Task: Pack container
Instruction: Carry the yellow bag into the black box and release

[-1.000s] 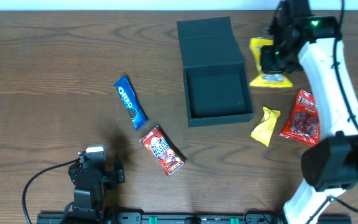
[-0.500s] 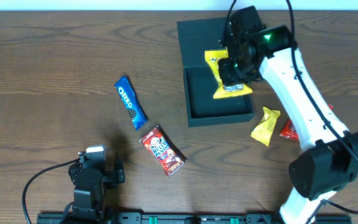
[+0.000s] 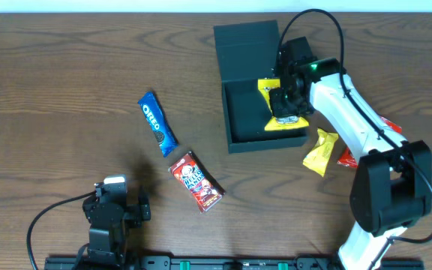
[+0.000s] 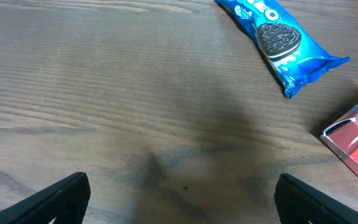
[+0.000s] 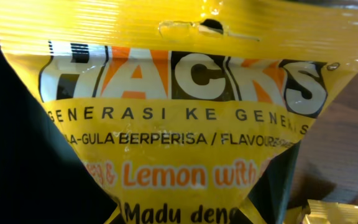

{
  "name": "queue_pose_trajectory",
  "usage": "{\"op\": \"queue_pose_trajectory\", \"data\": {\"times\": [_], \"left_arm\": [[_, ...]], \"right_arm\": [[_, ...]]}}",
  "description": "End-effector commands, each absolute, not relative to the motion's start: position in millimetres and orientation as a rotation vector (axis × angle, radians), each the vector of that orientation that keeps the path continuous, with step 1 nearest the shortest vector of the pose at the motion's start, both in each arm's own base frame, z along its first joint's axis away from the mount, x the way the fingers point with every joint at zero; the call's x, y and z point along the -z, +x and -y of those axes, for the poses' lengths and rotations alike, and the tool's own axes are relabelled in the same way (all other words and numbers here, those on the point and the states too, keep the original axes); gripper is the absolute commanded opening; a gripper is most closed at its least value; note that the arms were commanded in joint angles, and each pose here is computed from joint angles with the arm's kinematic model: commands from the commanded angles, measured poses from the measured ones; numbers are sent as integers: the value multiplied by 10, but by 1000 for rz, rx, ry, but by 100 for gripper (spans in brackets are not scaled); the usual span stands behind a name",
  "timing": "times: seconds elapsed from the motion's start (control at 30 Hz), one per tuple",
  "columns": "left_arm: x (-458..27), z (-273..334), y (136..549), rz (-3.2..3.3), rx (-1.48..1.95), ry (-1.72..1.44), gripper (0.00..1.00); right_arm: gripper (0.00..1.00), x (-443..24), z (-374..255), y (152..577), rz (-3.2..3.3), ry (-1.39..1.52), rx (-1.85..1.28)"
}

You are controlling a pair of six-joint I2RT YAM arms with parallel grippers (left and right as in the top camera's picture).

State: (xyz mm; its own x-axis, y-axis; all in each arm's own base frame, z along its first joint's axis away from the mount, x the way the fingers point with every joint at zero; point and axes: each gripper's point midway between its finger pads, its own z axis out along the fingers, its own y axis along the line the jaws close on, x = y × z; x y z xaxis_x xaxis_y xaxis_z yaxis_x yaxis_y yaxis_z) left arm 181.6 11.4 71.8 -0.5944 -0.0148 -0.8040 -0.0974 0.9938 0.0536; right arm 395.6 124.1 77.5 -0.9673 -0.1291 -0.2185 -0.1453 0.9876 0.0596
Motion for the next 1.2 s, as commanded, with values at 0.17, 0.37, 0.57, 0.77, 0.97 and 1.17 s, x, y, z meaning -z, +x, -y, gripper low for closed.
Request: {"op": "queue_pose_trajectory", "data": {"times": [0.17, 0.37, 0.57, 0.77, 0.97, 1.17], "left_arm": [[-618, -126, 1787, -2233, -131, -68, 96], [-618, -126, 1787, -2233, -131, -68, 95], [-618, -127, 1787, -2233, -131, -68, 95], [-618, -127, 1787, -2233, -131, -68, 96], [-618, -127, 1787, -2233, -131, -68, 96], [-618, -127, 1787, -2233, -131, -68, 96]], "right_arm": [[25, -692, -1124, 3976, -2913, -151, -75], [45, -702, -1147, 4014, -2896, -154, -87], [99, -713, -1202, 4017, -2892, -162, -124], [99, -1032, -1318, 4062, -2824, -181, -192], [99, -1907, -1294, 3907, -2660, -185, -232], [99, -2490, -937, 3533, -2568, -49, -109]]}}
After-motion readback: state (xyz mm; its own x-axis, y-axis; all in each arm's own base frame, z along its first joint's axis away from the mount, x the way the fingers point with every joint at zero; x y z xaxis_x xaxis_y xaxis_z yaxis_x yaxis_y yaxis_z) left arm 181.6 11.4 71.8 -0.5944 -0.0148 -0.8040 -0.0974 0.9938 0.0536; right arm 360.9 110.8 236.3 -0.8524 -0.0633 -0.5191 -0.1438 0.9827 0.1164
